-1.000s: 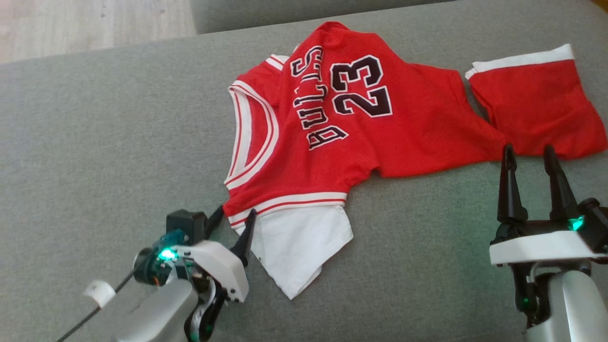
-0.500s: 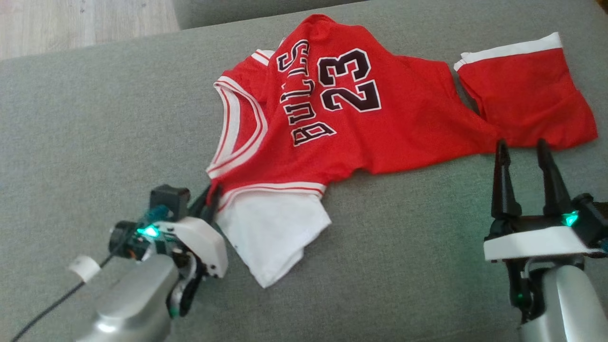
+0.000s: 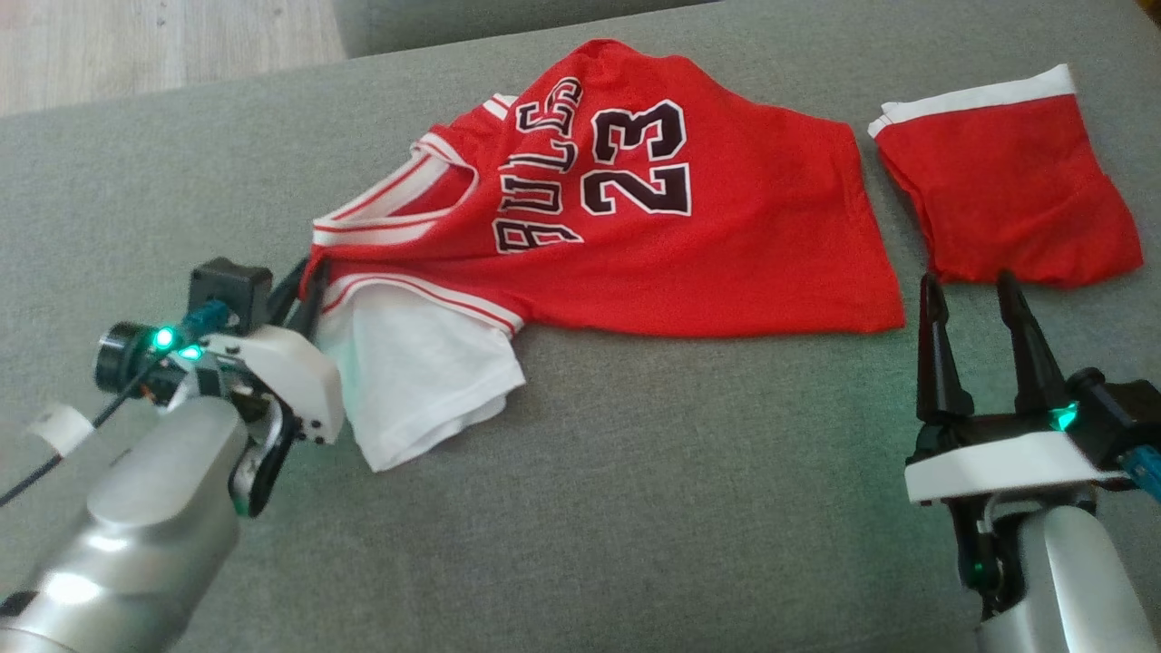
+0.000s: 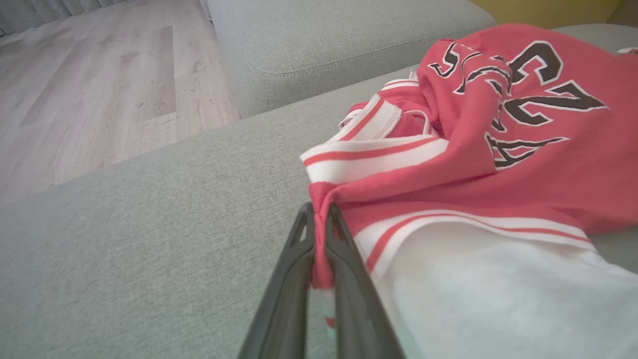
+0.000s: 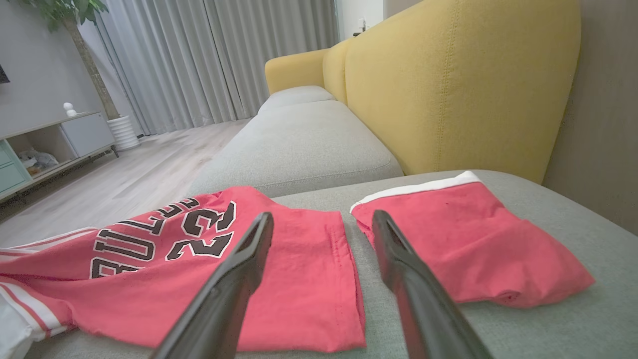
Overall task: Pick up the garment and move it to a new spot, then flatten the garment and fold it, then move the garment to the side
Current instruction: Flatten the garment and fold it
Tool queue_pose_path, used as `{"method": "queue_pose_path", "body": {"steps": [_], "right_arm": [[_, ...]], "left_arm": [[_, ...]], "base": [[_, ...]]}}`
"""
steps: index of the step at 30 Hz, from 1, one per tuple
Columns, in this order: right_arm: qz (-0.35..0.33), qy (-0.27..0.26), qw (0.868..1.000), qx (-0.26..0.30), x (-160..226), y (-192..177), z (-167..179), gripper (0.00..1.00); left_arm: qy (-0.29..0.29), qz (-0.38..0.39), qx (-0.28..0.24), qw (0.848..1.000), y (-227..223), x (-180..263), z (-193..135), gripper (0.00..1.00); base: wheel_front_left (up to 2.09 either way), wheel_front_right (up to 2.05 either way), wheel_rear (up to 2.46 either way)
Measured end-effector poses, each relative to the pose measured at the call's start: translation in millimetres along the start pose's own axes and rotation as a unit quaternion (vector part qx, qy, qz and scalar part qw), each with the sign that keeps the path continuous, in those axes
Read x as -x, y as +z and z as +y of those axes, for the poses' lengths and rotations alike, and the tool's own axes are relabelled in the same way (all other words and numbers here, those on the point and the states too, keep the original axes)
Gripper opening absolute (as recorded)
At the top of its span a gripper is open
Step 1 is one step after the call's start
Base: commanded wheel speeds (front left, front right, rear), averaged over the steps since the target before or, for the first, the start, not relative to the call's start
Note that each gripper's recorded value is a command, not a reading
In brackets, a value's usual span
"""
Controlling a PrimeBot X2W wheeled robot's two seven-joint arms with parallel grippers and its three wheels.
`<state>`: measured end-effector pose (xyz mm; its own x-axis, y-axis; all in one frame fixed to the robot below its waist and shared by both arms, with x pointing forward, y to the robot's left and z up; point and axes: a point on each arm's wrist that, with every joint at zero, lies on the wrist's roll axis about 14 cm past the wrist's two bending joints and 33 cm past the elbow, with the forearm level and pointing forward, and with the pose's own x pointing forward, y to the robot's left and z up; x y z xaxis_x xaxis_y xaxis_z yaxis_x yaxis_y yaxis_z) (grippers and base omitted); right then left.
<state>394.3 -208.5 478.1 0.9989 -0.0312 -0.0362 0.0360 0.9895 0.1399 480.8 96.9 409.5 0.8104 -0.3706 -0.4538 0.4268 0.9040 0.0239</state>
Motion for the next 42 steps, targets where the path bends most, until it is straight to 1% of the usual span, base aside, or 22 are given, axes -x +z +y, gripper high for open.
{"method": "queue_pose_path", "body": {"steps": [3, 4, 5, 6, 7, 8, 12, 19, 24, 27, 29, 34, 37, 39, 42], "right_arm": [[0.000, 0.005, 1.000, 0.000, -1.6, 0.2, 3.0, 1.00], [-0.001, 0.005, 1.000, 0.000, -2.2, 0.3, 3.6, 1.00], [-0.001, 0.006, 1.000, 0.000, -2.6, 0.5, 4.1, 1.00], [0.000, 0.008, 1.000, -0.001, -3.0, 0.1, 5.1, 1.00], [0.003, 0.009, 1.000, -0.001, -3.4, -0.5, 6.2, 1.00], [0.002, 0.011, 1.000, -0.001, -3.8, 0.1, 7.2, 1.00], [-0.003, 0.014, 1.000, -0.001, -3.9, 3.6, 9.6, 1.00], [-0.014, 0.026, 1.000, -0.003, -4.6, 10.6, 17.5, 1.00], [-0.013, 0.032, 0.999, -0.005, 0.1, 9.7, 22.5, 1.00], [-0.013, 0.034, 0.999, -0.006, 0.7, 10.0, 23.4, 1.00], [-0.020, 0.040, 0.999, -0.007, -1.4, 14.0, 27.7, 1.00], [-0.020, 0.048, 0.999, -0.008, -2.6, 13.9, 33.6, 1.00], [-0.015, 0.052, 0.999, -0.008, -2.7, 10.2, 36.3, 1.00], [-0.014, 0.054, 0.998, -0.008, -3.4, 9.4, 37.4, 1.00], [-0.013, 0.054, 0.998, -0.008, -3.3, 9.0, 37.3, 1.00]], "left_arm": [[0.008, 0.002, -0.011, 1.000, 1.4, -0.7, 9.6, 0.00], [0.011, 0.000, -0.012, 1.000, 2.1, -0.7, 12.2, 0.04], [0.015, -0.002, -0.016, 1.000, 2.9, -0.6, 14.5, 0.13], [0.016, -0.003, -0.019, 1.000, 3.1, -0.3, 15.6, 0.32], [0.014, -0.005, -0.018, 1.000, 2.8, 0.1, 14.7, 0.92], [0.014, -0.007, -0.016, 1.000, 3.1, 0.4, 13.7, 1.00], [0.010, -0.037, -0.002, 0.999, 11.4, 2.2, 3.4, 1.00], [0.040, -0.086, 0.065, 0.993, 9.1, 23.8, -2.4, 1.00], [0.079, -0.117, 0.110, 0.984, 8.9, 48.1, 2.2, 1.00], [0.096, -0.124, 0.122, 0.980, 7.7, 58.0, 3.9, 1.00], [0.110, -0.143, 0.149, 0.972, 9.5, 72.4, 0.5, 1.00], [0.118, -0.137, 0.172, 0.968, -5.9, 86.3, -9.4, 1.00], [0.119, -0.126, 0.172, 0.970, -17.7, 90.4, -12.8, 1.00], [0.116, -0.126, 0.172, 0.970, -17.5, 89.6, -13.2, 1.00], [0.095, -0.102, 0.171, 0.975, -25.8, 85.0, -22.9, 1.00]], "base": [[0.00, 0.00, 0.00], [0.00, 0.00, 0.00], [0.00, 0.00, 0.00], [0.00, 0.00, 0.00], [0.00, 0.00, 0.00], [0.00, 0.00, 0.00], [0.00, 0.00, 0.00], [0.00, 0.00, 0.00], [0.00, 0.00, 0.00], [0.00, 0.00, 0.00], [0.00, 0.00, 0.00], [0.00, 0.00, 0.00], [0.00, 0.00, 0.00], [0.00, 0.00, 0.00], [0.00, 0.00, 0.00]]}}
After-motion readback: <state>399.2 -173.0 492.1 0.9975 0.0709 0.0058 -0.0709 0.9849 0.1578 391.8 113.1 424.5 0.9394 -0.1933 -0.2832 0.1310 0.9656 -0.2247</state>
